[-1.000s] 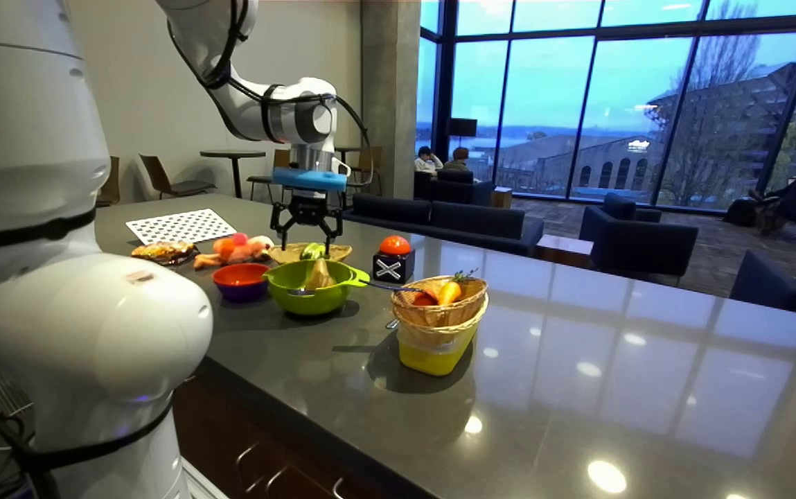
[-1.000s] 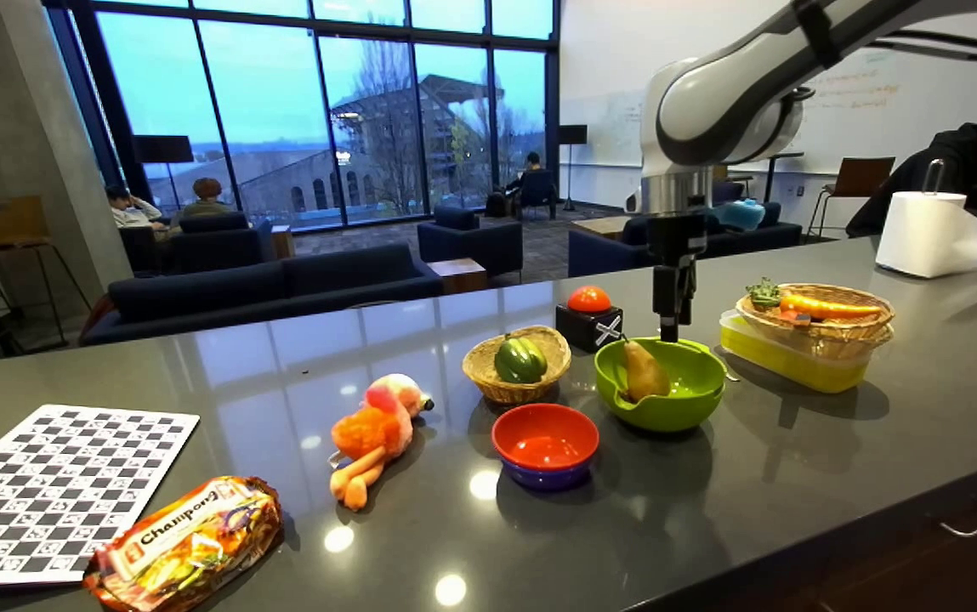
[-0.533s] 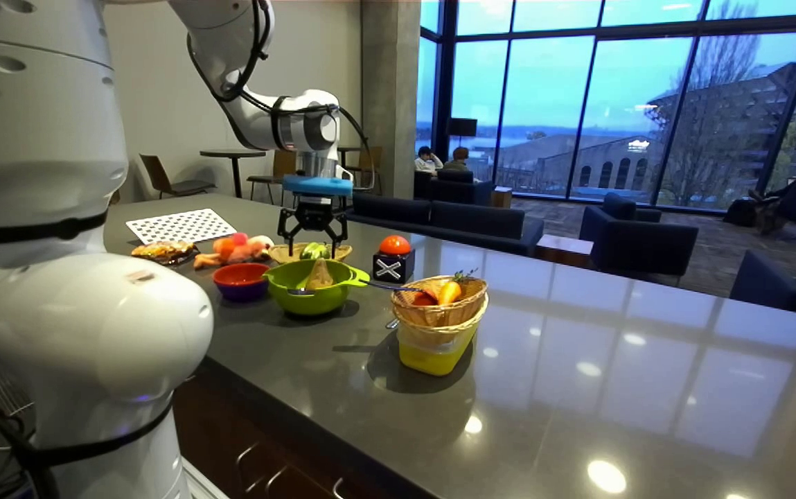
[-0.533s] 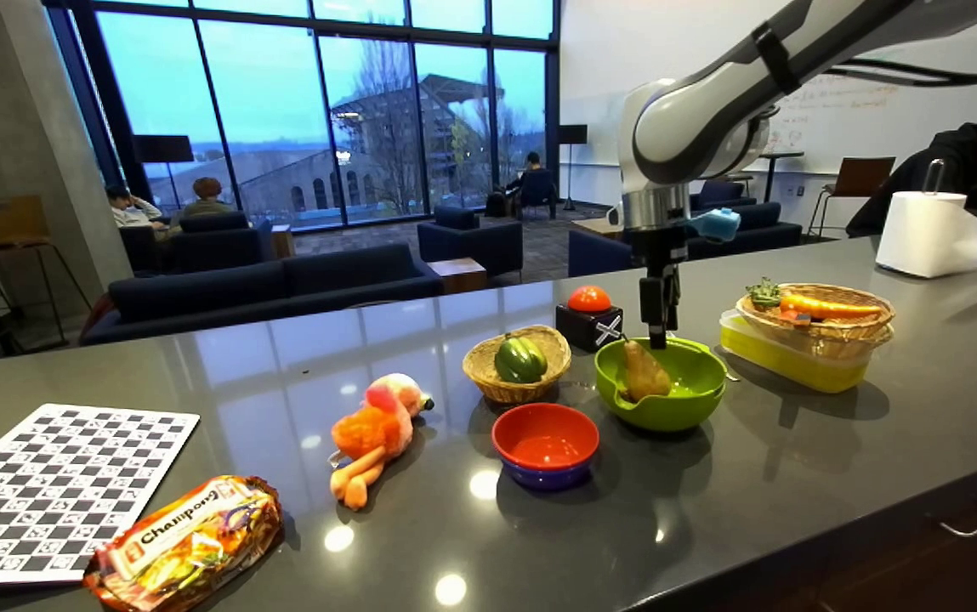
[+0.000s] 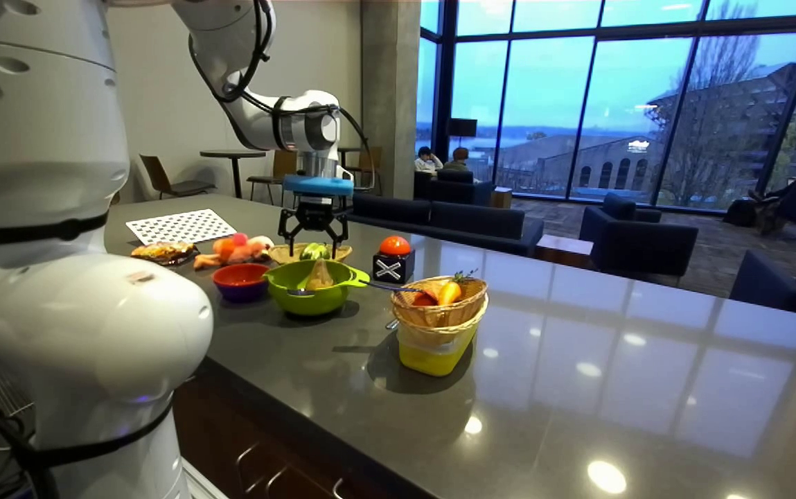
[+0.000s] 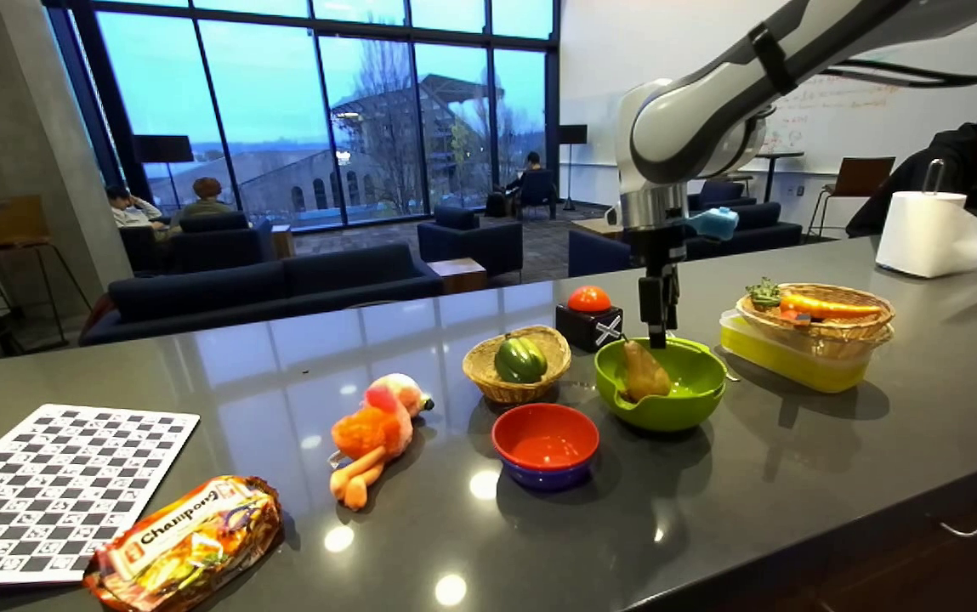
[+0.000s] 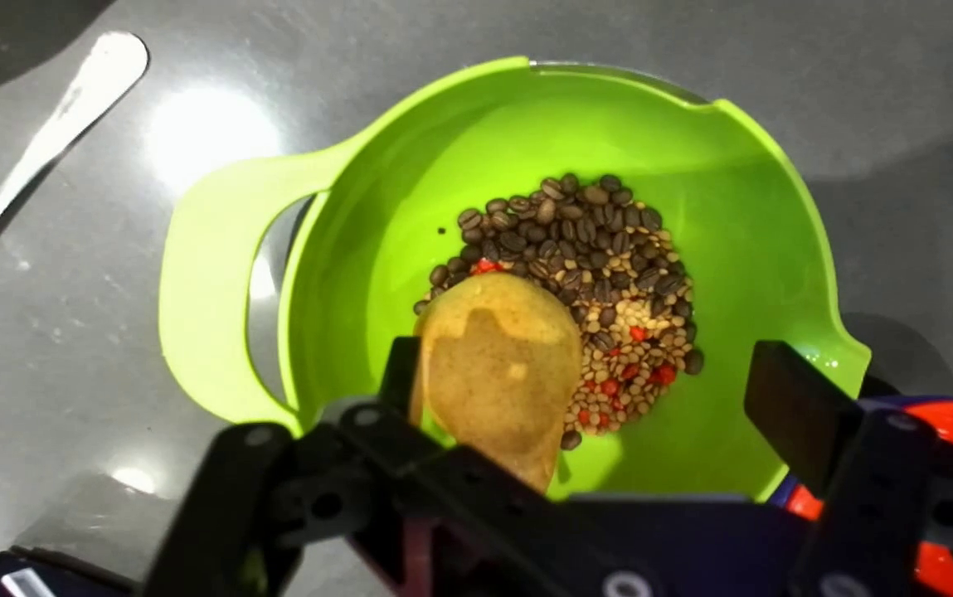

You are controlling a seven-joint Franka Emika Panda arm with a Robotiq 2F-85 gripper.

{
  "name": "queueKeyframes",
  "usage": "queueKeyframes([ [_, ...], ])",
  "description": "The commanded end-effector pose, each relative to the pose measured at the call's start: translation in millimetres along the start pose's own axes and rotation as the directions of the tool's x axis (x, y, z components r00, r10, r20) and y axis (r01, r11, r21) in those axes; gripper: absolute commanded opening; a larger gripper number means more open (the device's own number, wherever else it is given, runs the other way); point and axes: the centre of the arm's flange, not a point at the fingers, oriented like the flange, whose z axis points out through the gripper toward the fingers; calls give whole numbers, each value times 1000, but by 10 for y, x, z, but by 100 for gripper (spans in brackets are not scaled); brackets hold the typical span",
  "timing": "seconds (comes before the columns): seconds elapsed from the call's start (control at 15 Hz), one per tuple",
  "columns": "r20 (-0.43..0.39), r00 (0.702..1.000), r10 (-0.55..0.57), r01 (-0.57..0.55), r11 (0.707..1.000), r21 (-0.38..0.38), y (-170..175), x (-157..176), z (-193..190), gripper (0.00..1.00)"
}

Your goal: Put the pear in the orange bowl.

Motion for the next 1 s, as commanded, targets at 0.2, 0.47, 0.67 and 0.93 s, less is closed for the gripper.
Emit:
queueKeyframes([
  [0.2, -124, 990, -65, 71, 996, 47, -115, 89, -63, 100],
  [0.47, -174, 980, -97, 109, 992, 61, -147, 116, -66, 100],
  [0.67, -162, 984, -79, 89, 994, 58, -124, 77, -20, 100],
  [0.93, -131, 990, -53, 62, 996, 62, -32, 9, 101, 100],
])
